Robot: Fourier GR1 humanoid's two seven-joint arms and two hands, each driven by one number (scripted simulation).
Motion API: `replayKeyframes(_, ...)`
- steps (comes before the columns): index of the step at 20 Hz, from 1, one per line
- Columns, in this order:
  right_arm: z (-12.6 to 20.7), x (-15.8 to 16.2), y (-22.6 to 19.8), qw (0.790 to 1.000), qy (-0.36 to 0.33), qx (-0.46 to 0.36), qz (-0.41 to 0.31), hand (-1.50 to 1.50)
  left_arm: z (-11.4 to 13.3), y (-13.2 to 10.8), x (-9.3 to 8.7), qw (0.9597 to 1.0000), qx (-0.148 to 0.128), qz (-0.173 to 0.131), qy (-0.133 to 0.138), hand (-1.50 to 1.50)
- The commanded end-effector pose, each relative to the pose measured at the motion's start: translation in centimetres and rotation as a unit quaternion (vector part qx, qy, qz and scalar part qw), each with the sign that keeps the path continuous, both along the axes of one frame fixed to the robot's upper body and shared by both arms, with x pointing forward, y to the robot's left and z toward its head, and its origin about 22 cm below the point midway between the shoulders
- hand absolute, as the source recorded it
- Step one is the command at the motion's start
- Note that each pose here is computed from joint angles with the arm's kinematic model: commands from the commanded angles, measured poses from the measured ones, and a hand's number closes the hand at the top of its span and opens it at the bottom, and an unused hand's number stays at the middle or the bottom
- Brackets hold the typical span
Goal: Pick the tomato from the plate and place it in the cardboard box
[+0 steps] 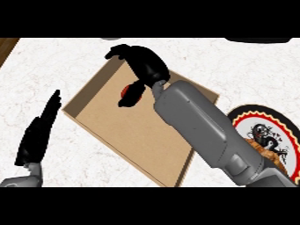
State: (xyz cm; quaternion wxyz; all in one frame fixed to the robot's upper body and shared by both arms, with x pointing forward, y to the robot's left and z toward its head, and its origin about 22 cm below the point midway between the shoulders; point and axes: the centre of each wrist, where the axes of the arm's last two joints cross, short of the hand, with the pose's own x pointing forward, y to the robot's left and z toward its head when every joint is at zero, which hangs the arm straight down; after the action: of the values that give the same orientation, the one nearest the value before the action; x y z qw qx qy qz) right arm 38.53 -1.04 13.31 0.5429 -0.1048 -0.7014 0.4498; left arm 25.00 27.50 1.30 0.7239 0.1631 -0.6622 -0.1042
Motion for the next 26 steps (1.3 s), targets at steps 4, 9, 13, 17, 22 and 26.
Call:
replayKeyframes(4, 0.4, 1.5, -1.7, 0.981, -0.009, 0.170, -0.094, -1.50, -0.6, -0.4, -1.0, 1.0000, -0.003, -0.004, -0.003, 0.00)
replayKeyframes(9, 3.0, 3.0, -3.8, 0.950, 0.024, 0.298, -0.094, -1.50, -0.9, -0.9, -0.2, 1.0000, -0.005, -0.003, 0.002, 0.00)
replayKeyframes(13, 1.9, 4.8, -9.5, 0.933, 0.014, 0.331, -0.144, -1.50, -0.4, -1.1, -1.7, 1.0000, 0.007, 0.007, -0.001, 0.00)
replayKeyframes(17, 3.1, 5.9, -16.8, 0.921, -0.002, 0.338, -0.194, -1.50, 0.0, -0.2, -1.9, 0.9998, -0.009, 0.014, 0.005, 0.00)
replayKeyframes(22, 3.1, 6.2, -26.3, 0.908, -0.009, 0.366, -0.206, -1.50, 0.0, 2.5, -1.0, 0.9999, 0.001, 0.016, -0.004, 0.00)
replayKeyframes(26, 1.9, 5.7, -31.4, 0.911, -0.014, 0.364, -0.193, -1.50, 0.2, 1.9, -0.9, 0.9999, 0.003, 0.014, -0.006, 0.00)
